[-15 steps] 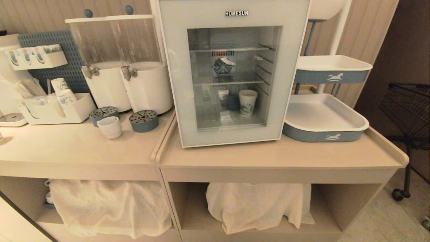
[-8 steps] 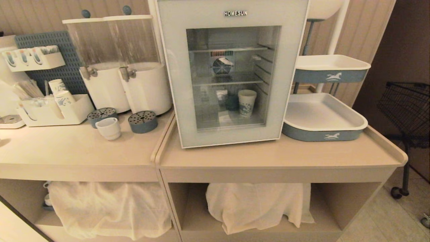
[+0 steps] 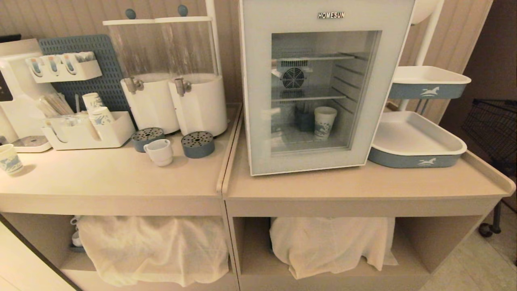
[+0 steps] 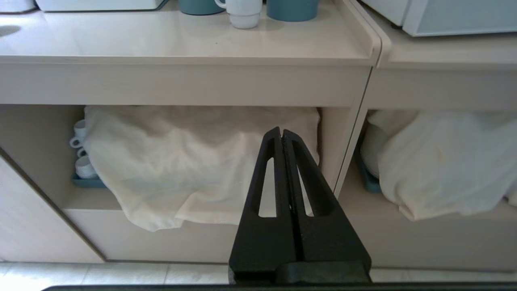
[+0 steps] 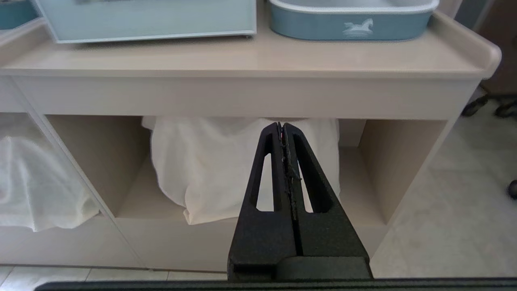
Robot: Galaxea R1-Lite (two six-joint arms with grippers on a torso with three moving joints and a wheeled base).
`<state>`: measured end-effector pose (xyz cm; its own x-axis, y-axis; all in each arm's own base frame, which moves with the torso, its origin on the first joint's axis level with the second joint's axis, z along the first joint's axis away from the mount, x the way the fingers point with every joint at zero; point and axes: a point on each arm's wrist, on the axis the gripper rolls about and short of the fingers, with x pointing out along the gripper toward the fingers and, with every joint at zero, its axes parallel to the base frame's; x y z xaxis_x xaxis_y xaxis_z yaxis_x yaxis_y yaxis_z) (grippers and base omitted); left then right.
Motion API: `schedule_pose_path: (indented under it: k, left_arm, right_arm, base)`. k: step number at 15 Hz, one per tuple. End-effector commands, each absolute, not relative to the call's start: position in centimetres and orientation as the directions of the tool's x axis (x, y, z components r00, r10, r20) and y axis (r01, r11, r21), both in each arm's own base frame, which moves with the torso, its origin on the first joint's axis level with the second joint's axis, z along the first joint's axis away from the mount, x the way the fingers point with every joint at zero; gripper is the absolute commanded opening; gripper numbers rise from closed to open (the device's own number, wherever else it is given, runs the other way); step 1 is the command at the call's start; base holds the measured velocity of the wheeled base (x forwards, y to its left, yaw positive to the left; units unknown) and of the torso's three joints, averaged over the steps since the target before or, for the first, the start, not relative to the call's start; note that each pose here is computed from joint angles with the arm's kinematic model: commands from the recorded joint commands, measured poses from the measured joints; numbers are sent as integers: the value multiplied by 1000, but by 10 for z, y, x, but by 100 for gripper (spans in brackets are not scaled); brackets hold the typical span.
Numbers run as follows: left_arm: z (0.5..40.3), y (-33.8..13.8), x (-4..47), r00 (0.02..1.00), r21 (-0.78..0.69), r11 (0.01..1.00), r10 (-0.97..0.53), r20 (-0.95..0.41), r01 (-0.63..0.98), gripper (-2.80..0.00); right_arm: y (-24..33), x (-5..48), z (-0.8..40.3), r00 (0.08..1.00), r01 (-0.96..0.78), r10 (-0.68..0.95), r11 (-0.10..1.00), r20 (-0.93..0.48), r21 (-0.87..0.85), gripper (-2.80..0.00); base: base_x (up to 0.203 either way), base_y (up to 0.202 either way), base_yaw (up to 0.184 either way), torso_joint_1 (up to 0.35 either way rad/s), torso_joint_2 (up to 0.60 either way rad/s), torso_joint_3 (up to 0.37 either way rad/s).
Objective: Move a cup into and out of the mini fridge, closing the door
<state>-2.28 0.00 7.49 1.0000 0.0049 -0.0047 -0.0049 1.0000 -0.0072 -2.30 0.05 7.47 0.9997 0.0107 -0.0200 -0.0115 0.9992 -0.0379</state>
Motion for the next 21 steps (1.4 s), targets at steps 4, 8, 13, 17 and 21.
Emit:
schedule_pose_path:
  k: [4, 8, 13, 17, 21]
  left_arm:
    - [75, 0, -23, 1000, -8, 1000, 6, -6, -6, -280]
    - [75, 0, -23, 1000, -8, 1000, 6, -6, -6, -280]
    - [75, 0, -23, 1000, -8, 1000, 5, -6, -5, -280]
    - [75, 0, -23, 1000, -8, 1000, 6, -6, -6, -280]
    - [75, 0, -23, 1000, -8, 1000, 6, -6, -6, -280]
  right_arm:
    - [0, -23, 74, 1000, -13, 12, 999, -25, -39, -280]
    - [0, -23, 74, 1000, -13, 12, 999, -25, -39, -280]
    - [0, -23, 74, 1000, -13, 12, 999, -25, -39, -280]
    - [0, -23, 74, 1000, -13, 12, 999, -25, -39, -280]
    - [0, -23, 74, 1000, -13, 12, 999, -25, -39, -280]
  base:
    - [-172, 166, 1, 6, 0, 6]
    - [-97, 133, 4, 3, 1, 5]
    - [-1, 176, 0, 1, 8, 2]
    - [0, 190, -2, 4, 4, 2]
    - [0, 195, 0, 2, 4, -1]
